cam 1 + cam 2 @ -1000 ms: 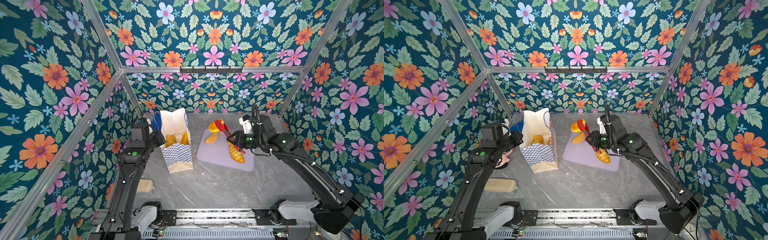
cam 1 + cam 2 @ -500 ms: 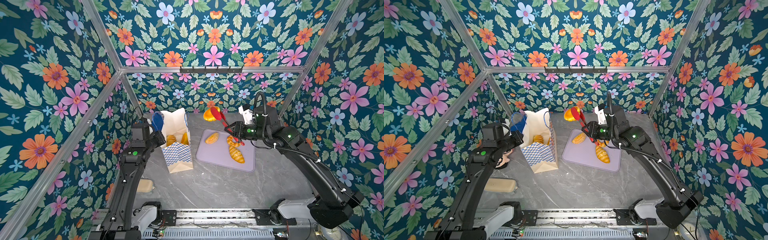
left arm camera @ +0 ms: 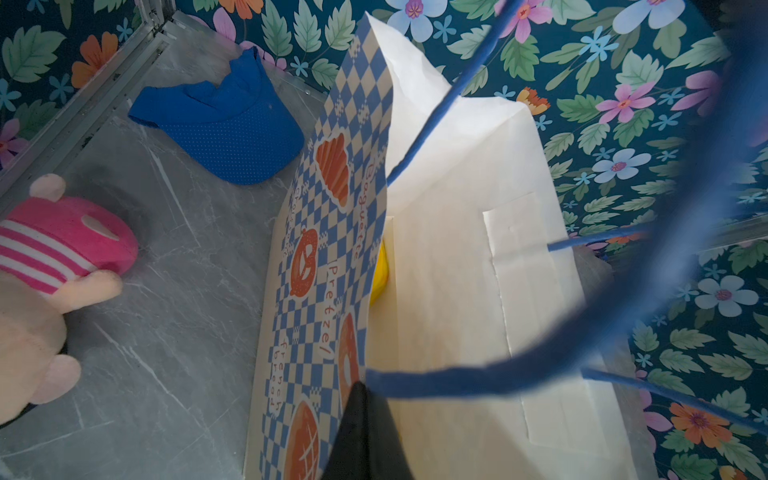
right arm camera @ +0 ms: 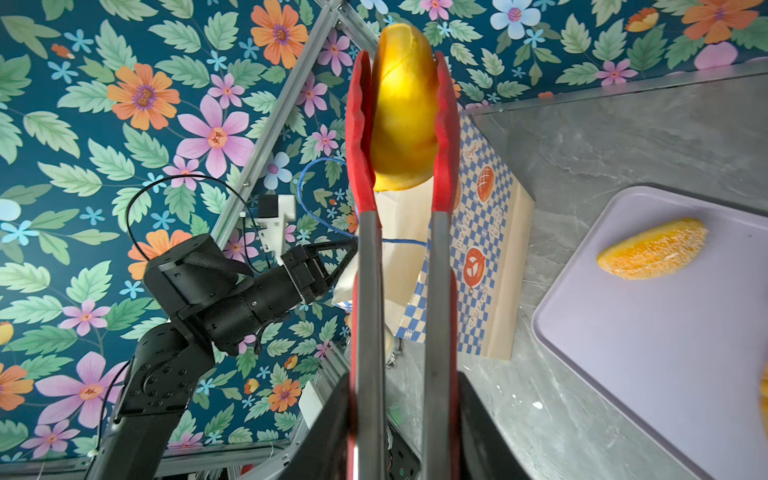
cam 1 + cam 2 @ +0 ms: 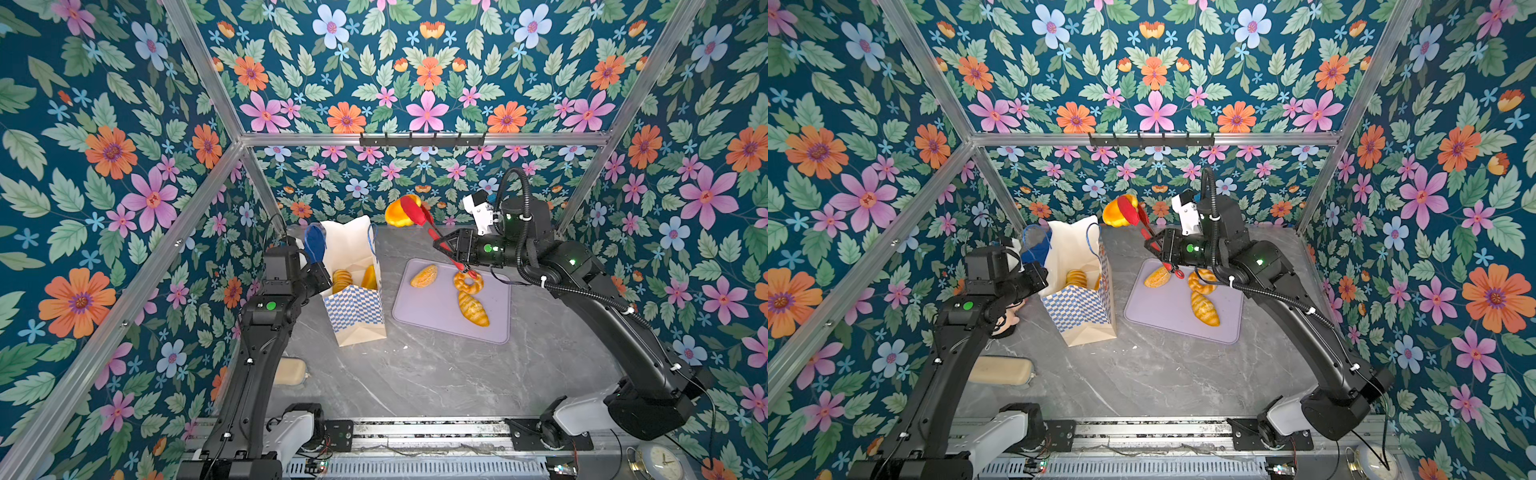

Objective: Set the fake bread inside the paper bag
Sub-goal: 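Lift the yellow bun and carry it over the bag's mouth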

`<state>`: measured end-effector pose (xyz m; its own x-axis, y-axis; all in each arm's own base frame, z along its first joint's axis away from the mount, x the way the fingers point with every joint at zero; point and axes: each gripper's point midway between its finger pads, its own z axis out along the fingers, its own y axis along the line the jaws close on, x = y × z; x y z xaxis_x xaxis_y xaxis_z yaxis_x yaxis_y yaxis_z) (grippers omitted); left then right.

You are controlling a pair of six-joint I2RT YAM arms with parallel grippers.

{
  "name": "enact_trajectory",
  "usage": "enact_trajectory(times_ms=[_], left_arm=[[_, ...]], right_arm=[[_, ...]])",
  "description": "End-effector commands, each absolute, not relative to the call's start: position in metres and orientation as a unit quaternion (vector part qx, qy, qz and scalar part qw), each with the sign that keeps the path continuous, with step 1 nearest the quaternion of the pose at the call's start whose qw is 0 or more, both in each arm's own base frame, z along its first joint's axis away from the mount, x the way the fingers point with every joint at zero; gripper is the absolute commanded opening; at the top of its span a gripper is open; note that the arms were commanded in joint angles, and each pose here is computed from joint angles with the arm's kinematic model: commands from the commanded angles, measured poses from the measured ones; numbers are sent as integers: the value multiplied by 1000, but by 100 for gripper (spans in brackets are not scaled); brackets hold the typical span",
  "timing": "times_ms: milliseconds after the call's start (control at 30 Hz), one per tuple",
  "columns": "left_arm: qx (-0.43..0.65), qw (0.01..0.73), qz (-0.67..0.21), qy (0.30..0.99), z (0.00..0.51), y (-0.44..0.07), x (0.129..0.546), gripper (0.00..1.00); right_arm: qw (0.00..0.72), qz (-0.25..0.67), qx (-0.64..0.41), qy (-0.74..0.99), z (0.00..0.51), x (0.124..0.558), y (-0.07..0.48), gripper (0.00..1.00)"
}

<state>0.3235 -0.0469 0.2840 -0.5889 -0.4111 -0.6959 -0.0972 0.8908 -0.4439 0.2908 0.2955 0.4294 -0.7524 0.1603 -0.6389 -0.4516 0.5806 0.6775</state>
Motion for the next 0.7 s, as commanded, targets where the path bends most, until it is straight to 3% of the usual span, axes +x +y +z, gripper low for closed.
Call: enact_trajectory(times_ms=[0,500,667], left_arm=[[-145,424,-182,875,281,-47,321,3],[-146,424,-182,875,280,-47,320,0],[-147,425,-182,875,280,-47,320,0]], right_arm=[[363,464,-119,799,449,290,309,36],[347,462,-190,794,459,274,363,36],[333,432,-202,813,440,282,384,36]])
